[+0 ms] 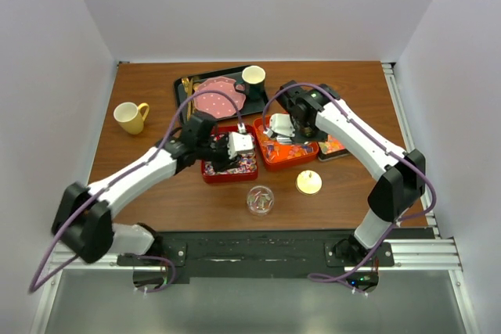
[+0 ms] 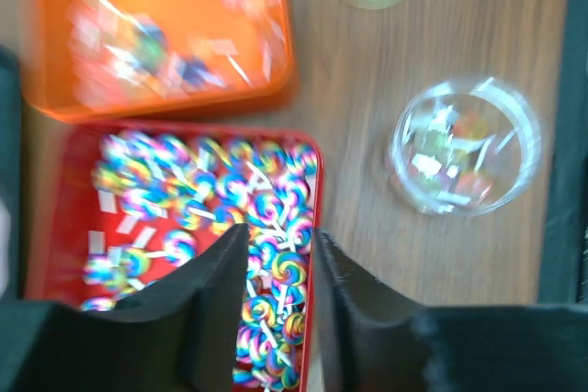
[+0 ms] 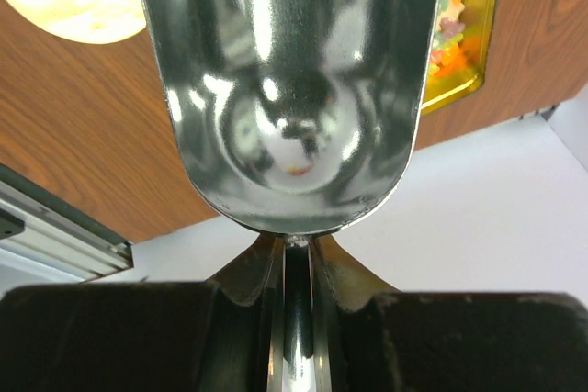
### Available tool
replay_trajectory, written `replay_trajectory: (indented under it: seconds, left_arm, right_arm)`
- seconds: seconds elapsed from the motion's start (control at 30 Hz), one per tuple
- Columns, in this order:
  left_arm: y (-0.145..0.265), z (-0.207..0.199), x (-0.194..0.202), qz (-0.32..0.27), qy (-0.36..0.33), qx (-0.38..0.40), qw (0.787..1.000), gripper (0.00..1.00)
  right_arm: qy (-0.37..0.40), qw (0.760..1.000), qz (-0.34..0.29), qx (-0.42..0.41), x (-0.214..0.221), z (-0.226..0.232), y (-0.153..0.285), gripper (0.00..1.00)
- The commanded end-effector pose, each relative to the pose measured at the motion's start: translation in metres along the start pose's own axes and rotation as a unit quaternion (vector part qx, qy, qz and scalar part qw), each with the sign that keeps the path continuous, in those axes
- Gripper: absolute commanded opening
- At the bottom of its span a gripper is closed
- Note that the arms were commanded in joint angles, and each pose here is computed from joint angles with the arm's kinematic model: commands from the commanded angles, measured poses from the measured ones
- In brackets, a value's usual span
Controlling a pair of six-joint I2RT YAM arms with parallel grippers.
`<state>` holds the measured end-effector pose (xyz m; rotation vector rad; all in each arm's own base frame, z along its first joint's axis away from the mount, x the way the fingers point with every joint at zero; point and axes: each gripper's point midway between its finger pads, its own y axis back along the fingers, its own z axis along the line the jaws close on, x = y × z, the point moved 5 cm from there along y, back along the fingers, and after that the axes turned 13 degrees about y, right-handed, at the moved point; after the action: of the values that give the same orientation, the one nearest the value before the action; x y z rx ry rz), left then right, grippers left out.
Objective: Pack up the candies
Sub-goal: Move the storage box to the center of the board, then adjust the spatula.
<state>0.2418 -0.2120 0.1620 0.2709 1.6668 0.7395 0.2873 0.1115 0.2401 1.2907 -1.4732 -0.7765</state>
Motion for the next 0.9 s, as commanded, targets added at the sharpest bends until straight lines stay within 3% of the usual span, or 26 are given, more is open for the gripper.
replay_trajectory:
  seconds: [0.0,0.1,0.2,0.27,0.47,0.67,0.87]
  left_arm:
    - [0.039,-0.014,-0.027,-0.074,0.049,-0.017,0.996,0.43]
    - [0.066,-0.005,-0.019,-0.118,0.148,-0.041,0.981,0.50]
    - [0.075,0.000,-0.016,-0.163,0.240,-0.011,0.957,0.53]
    - [0.068,0.000,-0.017,-0.169,0.281,0.048,0.944,0.52]
    - [0.056,0.008,-0.039,-0.210,0.294,0.127,0.924,0.51]
    - [0.044,0.019,-0.041,-0.211,0.334,0.148,0.907,0.48]
    - [0.035,0.032,-0.043,-0.216,0.364,0.146,0.894,0.51]
  right_arm:
    - [0.023,0.999,-0.031,-0.010,0.011,0.016,0.018,0.00]
    - [0.031,0.998,-0.059,0.009,0.005,0.011,0.022,0.00]
    - [0.037,0.995,-0.092,0.028,-0.005,0.003,0.026,0.00]
    - [0.046,0.990,-0.126,0.041,-0.016,0.000,0.031,0.00]
    - [0.091,0.983,-0.154,0.050,-0.044,-0.001,0.033,0.00]
    - [0.111,0.978,-0.174,0.041,-0.070,-0.005,0.032,0.00]
    - [0.114,0.972,-0.199,0.044,-0.088,-0.014,0.037,0.00]
